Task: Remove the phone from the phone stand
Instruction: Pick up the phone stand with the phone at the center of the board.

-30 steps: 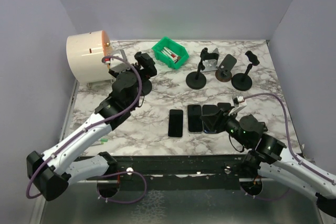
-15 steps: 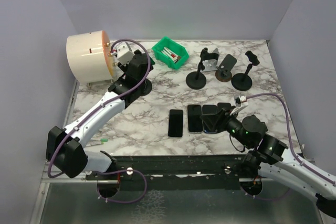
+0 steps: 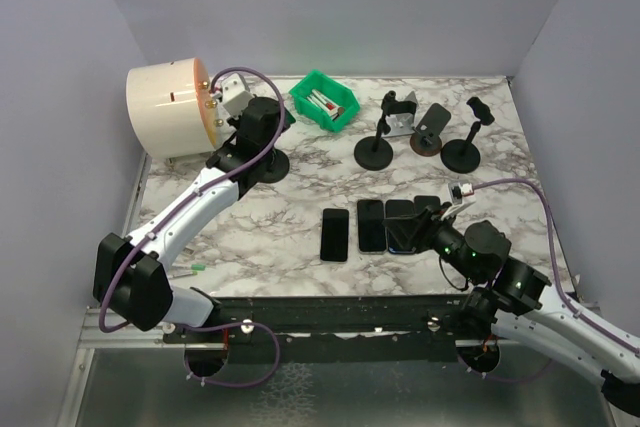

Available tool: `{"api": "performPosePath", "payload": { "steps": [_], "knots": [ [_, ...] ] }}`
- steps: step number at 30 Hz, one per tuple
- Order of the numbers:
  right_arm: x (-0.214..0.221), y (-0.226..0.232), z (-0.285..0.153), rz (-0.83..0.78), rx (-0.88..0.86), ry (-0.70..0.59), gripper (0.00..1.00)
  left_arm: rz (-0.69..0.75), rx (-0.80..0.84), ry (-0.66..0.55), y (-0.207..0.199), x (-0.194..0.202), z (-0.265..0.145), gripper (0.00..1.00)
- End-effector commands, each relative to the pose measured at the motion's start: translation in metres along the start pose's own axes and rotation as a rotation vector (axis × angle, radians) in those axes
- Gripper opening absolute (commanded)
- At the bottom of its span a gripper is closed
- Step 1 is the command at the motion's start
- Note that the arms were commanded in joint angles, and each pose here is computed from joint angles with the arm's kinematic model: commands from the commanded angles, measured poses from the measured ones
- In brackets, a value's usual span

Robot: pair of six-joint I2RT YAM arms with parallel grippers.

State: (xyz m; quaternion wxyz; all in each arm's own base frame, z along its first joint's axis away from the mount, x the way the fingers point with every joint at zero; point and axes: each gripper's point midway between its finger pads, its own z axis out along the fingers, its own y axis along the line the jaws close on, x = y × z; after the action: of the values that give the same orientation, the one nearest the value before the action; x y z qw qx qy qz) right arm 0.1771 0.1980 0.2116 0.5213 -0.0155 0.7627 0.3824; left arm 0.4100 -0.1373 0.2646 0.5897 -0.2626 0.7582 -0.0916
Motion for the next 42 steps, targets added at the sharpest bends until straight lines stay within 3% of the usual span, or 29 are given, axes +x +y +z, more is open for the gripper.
{"api": "performPosePath", "payload": {
  "steps": [1,9,14,17,26,31,42],
  "knots": [
    [-0.014,0.004,-0.006,0.007,0.002,-0.029,0.48,0.010,0.079,-0.008,-0.013,-0.006,-0.001,0.19],
    [-0.015,0.003,-0.009,0.004,0.003,-0.031,0.49,0.064,0.118,0.000,-0.015,-0.006,-0.004,0.19],
    [-0.014,0.004,-0.010,0.006,-0.001,-0.023,0.49,0.081,0.118,0.014,-0.012,-0.002,-0.002,0.37],
    [-0.014,0.004,-0.012,0.004,0.000,-0.022,0.48,0.082,0.121,0.022,-0.013,0.001,-0.001,0.39],
    [-0.018,0.004,-0.015,0.006,-0.005,-0.032,0.48,0.091,0.138,0.023,-0.013,0.005,0.001,0.20],
    [-0.019,0.007,-0.016,-0.002,-0.011,-0.031,0.48,0.104,0.147,0.016,-0.010,0.002,-0.004,0.00],
    [-0.036,0.013,-0.015,-0.110,-0.017,-0.060,0.49,0.147,0.410,-0.039,-0.033,-0.057,-0.081,0.00]
  ]
}}
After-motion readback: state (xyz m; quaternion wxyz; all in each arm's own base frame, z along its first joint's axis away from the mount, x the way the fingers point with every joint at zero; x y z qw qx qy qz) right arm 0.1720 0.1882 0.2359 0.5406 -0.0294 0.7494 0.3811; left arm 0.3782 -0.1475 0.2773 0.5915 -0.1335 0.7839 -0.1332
